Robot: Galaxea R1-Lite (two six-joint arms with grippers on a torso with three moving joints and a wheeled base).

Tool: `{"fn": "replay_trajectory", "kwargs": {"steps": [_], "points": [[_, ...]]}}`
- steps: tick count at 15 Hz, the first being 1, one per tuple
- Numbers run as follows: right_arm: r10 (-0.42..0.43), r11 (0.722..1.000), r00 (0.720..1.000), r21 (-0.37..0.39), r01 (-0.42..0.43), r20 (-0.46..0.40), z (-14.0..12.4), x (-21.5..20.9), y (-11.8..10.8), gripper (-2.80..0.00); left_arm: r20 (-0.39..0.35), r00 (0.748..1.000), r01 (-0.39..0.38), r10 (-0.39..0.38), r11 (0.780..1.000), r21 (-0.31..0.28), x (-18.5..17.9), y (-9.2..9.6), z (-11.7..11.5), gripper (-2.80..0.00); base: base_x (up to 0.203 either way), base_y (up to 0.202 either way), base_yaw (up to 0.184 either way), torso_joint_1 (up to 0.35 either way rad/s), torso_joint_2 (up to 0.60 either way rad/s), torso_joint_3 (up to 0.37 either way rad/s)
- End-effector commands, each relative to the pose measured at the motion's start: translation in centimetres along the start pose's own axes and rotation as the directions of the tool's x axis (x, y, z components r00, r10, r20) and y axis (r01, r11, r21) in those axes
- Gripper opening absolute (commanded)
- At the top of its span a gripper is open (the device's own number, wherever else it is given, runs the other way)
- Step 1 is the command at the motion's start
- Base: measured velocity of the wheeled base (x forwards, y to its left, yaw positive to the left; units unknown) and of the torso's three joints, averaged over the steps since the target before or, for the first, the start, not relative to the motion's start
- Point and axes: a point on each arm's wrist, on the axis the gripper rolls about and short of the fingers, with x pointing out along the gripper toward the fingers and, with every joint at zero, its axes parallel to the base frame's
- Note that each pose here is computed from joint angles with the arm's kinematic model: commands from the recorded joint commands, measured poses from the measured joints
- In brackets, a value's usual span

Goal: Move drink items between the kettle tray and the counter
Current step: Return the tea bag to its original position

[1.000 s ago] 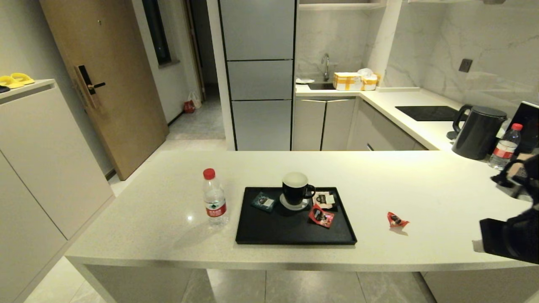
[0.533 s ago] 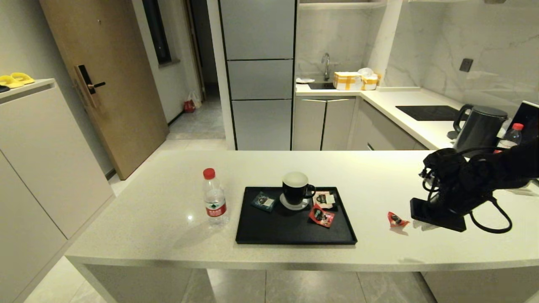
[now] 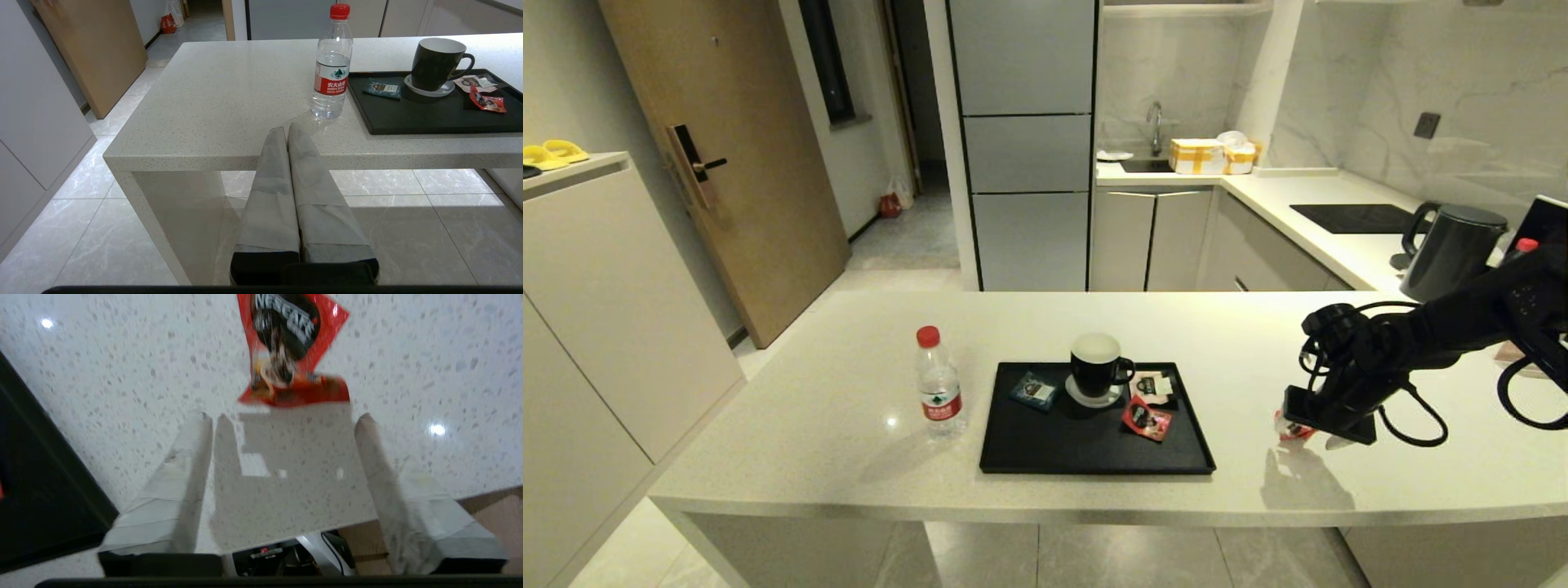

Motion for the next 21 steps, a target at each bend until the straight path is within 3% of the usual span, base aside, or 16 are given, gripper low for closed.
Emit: {"fn": "replay_trajectory", "kwargs": {"steps": [1, 11, 12, 21], "points": [[0.002, 1.0, 1.0, 0.005, -0.002, 0.01, 0.6, 0.4, 0.0, 0.0, -0.002, 1.0, 0.0, 0.0, 1.0, 0.0, 0.0, 0.0, 0.0, -2.8, 0.0, 0.0, 0.0, 0.0, 0.0, 0.0], [-0.003, 1.0, 1.0, 0.019, 0.002, 0.024, 1.8, 2.3, -0.1, 0.0, -0.002, 1.0, 0.0, 0.0, 1.0, 0.001, 0.0, 0.0, 0.0, -2.8, 0.0, 0.0, 0.0, 0.0, 0.0, 0.0], [-0.003, 1.0, 1.0, 0.019, 0.003, 0.027, 1.9, 2.4, -0.1, -2.8, -0.002, 1.0, -0.001, 0.001, 1.0, 0.0, 0.0, 0.0, 0.0, -2.8, 0.0, 0.0, 0.0, 0.0, 0.0, 0.0], [-0.024, 0.999, 0.999, 0.027, 0.023, 0.034, 2.0, 2.0, -0.2, -2.8, -0.002, 1.0, 0.0, 0.0, 1.0, -0.001, 0.0, 0.0, 0.0, -2.8, 0.0, 0.0, 0.0, 0.0, 0.0, 0.0]]}}
